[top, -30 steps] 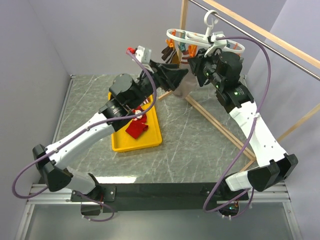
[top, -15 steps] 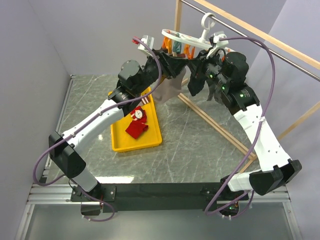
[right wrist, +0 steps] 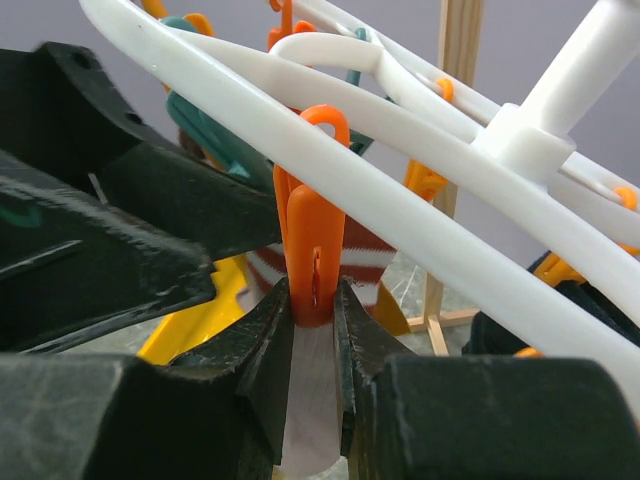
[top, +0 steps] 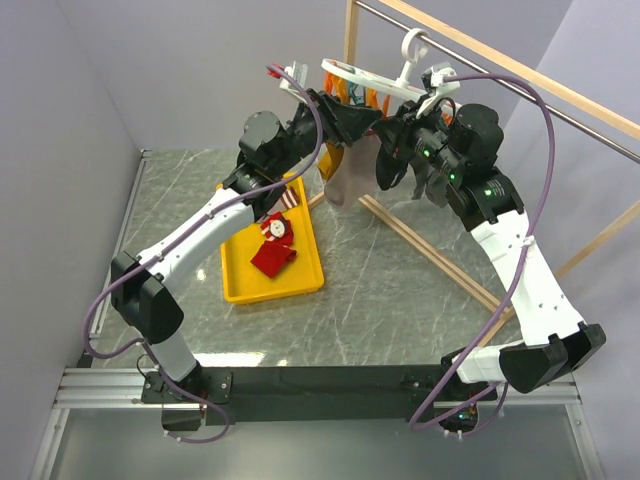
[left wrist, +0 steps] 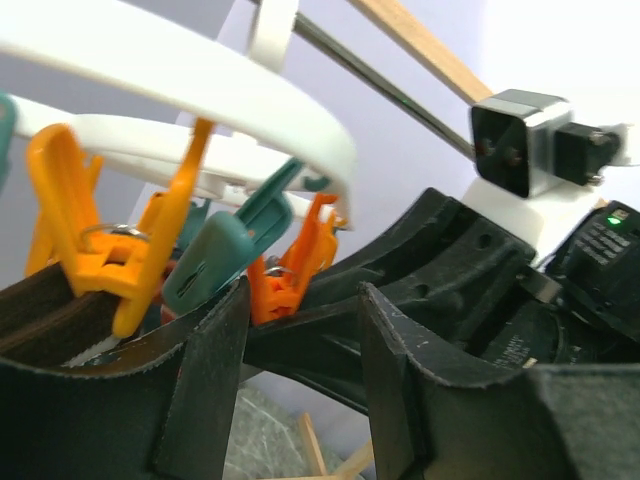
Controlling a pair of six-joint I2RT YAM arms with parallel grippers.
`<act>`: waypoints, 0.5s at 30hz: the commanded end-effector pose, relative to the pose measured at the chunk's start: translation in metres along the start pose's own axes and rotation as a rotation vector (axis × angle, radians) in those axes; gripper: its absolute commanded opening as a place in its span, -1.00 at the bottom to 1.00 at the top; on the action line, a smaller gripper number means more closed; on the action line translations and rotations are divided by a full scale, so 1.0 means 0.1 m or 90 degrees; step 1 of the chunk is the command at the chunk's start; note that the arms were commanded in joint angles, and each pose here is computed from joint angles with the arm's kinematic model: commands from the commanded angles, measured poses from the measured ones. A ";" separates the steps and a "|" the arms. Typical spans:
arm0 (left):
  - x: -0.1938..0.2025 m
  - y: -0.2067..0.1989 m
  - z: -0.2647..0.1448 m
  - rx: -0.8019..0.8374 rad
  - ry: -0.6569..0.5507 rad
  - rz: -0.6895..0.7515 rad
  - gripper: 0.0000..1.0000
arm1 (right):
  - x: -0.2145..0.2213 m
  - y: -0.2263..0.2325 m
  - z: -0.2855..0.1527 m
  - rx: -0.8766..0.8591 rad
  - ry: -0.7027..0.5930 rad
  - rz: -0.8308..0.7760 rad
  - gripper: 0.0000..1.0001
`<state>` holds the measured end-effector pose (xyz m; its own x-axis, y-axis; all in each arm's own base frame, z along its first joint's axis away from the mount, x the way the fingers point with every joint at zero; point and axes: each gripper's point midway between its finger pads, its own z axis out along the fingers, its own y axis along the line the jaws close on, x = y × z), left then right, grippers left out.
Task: Clip the socks to the hanger
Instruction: Open the clamp at the hanger.
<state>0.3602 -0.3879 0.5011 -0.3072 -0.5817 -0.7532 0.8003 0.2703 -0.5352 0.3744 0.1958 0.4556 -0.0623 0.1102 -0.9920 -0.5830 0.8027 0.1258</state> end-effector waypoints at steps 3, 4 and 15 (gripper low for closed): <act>-0.15 -0.06 0.01 0.010 -0.024 0.003 0.09 | -0.37 0.16 -0.17 -0.034 -0.063 -0.011 -0.98; -0.16 -0.05 0.01 0.007 -0.025 0.008 0.13 | -0.37 0.17 -0.16 -0.039 -0.063 -0.010 -0.99; 0.09 -0.02 0.11 0.076 0.013 0.000 0.08 | -0.38 0.23 -0.16 -0.075 -0.067 0.001 -0.99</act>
<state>0.3698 -0.3973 0.4886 -0.3238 -0.5671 -0.7573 0.8132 0.2422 -0.5291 0.3704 0.1988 0.4553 -0.0834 0.1262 -0.9885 -0.6144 0.7745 0.1507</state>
